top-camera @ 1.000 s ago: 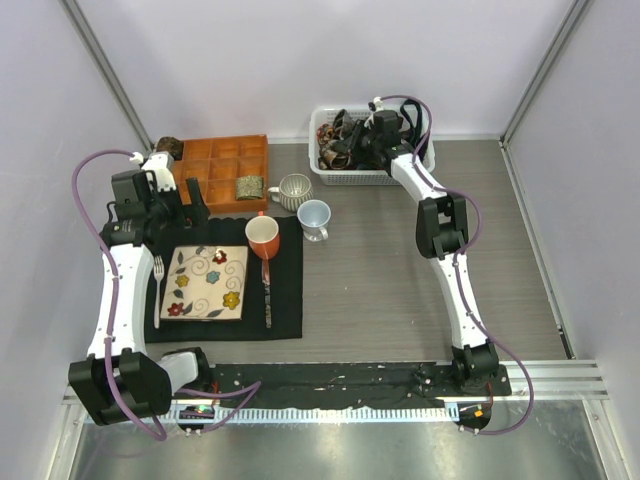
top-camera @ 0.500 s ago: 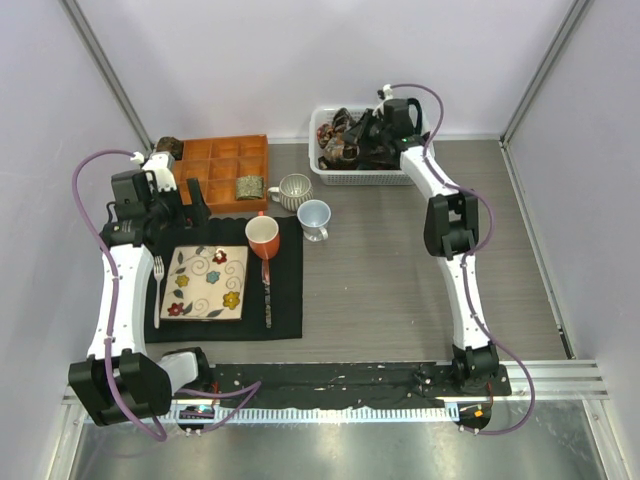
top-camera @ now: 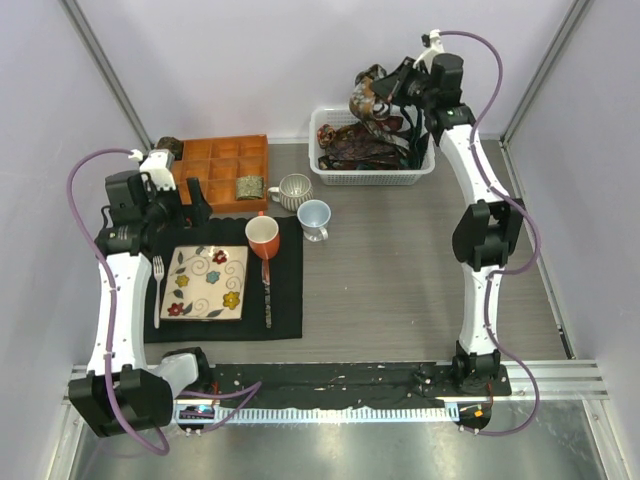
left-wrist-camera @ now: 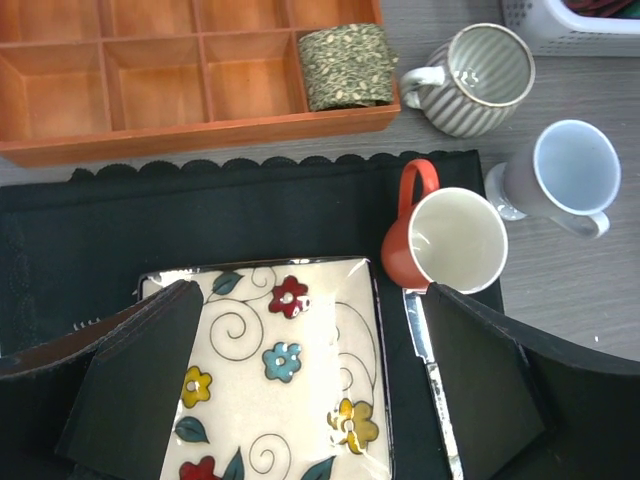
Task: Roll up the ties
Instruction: Pick up the tie from the bin, then place the tie at the center of the board.
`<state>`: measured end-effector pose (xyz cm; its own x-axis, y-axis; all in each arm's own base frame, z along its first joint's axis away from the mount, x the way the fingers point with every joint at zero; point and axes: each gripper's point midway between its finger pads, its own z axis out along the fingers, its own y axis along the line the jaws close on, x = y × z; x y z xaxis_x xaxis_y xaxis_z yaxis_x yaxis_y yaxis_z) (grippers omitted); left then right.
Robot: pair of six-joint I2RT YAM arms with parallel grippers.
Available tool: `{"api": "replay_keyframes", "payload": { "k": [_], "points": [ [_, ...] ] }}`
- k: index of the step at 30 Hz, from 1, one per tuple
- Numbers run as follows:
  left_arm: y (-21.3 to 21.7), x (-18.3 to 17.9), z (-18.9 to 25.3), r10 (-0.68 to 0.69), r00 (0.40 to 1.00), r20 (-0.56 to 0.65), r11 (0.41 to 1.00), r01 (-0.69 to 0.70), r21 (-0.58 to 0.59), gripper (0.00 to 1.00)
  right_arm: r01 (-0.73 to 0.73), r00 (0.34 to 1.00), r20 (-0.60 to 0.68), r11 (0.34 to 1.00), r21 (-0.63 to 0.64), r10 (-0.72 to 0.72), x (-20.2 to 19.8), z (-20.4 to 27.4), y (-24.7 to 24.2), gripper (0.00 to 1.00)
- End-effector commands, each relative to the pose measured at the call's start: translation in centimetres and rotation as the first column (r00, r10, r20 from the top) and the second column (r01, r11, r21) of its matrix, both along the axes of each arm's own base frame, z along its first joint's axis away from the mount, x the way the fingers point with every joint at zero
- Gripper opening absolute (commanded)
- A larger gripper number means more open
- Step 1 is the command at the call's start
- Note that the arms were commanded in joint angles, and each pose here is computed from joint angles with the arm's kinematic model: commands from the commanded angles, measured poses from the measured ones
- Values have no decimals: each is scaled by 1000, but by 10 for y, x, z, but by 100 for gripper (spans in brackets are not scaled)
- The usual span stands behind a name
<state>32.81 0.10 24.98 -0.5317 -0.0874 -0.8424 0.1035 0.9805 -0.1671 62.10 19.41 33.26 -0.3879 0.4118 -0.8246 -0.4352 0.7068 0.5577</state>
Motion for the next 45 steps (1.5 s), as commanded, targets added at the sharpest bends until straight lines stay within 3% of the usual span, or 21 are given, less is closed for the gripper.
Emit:
{"api": "replay_keyframes", "payload": {
  "k": [1, 6, 10, 13, 17, 21, 25, 28, 30, 33, 37, 41, 45],
  "points": [
    [-11, 1, 41, -86, 986, 142, 996, 84, 20, 100, -34, 990, 136, 998, -59, 42, -39, 66, -12, 1],
    [-19, 1, 58, -157, 961, 228, 987, 148, 56, 100, 20, 979, 203, 995, -96, 0, -81, 106, -42, 1],
    [-30, 3, 67, -213, 940, 266, 977, 209, 42, 100, 125, 953, 283, 991, -48, -107, -130, 165, -85, 1],
    [-38, 4, 71, -248, 927, 282, 967, 253, 19, 100, 228, 935, 283, 974, -12, -215, -150, 180, -129, 1],
    [-48, 6, 76, -291, 908, 300, 953, 304, 2, 100, 345, 878, 351, 938, 4, -325, -211, 217, -172, 0],
    [-58, 5, 80, -312, 898, 310, 942, 335, -24, 100, 503, 818, 334, 864, -21, -469, -249, 210, -223, 1],
    [-66, -1, 74, -341, 889, 306, 930, 367, -29, 100, 623, 751, 350, 777, -92, -560, -285, 202, -244, 1],
    [-71, -6, 69, -363, 883, 298, 921, 388, -25, 100, 651, 742, 340, 743, -157, -578, -304, 180, -246, 1],
    [-71, -10, 62, -379, 881, 283, 918, 397, -9, 100, 617, 778, 292, 765, -185, -556, -310, 152, -239, 0],
    [-70, -18, 53, -398, 879, 262, 913, 408, 19, 100, 468, 882, 180, 856, -220, -435, -308, 108, -213, 1],
    [-68, -28, 39, -421, 878, 228, 906, 418, 65, 100, 204, 979, 33, 969, -138, -202, -324, 69, -156, 1],
    [-70, -40, 29, -446, 871, 204, 895, 440, 75, 100, -2, 1000, 21, 990, -138, 5, -355, 60, -92, 1],
    [-75, -46, 22, -468, 862, 193, 882, 467, 54, 100, -119, 992, 29, 983, -141, 124, -386, 67, -63, 1]
  ]
}}
